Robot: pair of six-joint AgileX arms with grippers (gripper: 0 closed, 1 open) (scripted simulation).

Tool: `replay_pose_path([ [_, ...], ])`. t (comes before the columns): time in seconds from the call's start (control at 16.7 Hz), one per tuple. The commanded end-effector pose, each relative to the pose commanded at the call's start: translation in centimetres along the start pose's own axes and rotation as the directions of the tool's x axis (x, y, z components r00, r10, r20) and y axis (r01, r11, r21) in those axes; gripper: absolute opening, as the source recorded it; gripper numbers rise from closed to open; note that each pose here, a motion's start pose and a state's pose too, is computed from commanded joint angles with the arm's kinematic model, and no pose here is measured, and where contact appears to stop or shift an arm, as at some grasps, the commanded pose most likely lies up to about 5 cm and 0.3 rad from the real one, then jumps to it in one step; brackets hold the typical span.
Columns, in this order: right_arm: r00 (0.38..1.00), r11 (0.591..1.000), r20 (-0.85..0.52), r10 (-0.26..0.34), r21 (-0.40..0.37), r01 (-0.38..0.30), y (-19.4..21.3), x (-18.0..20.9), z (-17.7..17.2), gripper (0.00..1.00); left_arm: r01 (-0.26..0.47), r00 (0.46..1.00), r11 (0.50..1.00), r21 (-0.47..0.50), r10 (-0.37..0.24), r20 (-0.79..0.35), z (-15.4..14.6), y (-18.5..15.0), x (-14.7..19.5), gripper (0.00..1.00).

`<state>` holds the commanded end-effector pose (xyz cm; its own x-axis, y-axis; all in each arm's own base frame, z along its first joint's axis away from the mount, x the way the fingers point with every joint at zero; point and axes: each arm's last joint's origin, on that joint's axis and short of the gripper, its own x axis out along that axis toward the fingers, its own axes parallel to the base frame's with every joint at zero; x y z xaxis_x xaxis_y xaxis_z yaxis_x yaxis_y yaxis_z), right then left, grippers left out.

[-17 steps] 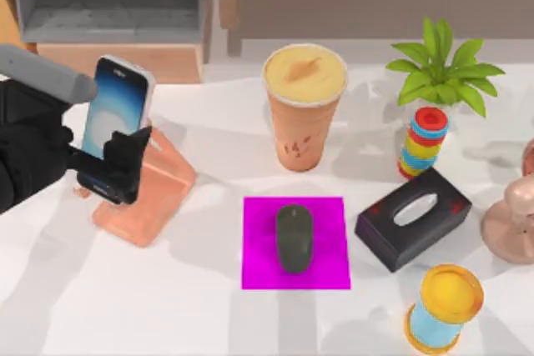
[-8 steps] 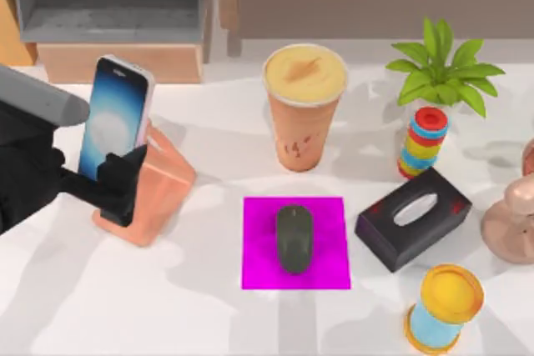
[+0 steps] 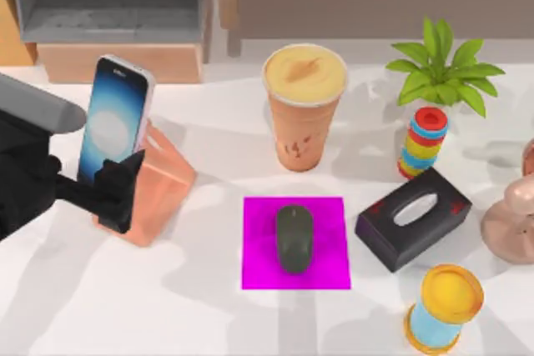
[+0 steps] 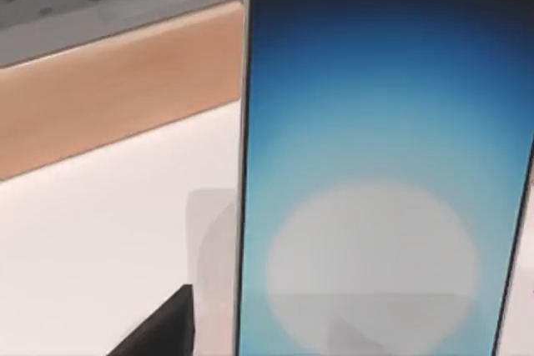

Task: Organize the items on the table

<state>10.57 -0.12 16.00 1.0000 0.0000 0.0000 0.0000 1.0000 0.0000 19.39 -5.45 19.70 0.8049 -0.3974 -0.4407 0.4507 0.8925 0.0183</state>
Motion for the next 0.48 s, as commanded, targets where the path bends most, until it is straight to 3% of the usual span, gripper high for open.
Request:
replay_pose_path([
  [0.48, 1.000, 1.000, 0.000, 0.000, 0.000, 0.000, 0.0, 0.0, 0.0, 1.00, -0.174, 0.972, 0.982, -0.070, 0.182, 0.147, -2.8, 0.4, -4.5, 1.00],
])
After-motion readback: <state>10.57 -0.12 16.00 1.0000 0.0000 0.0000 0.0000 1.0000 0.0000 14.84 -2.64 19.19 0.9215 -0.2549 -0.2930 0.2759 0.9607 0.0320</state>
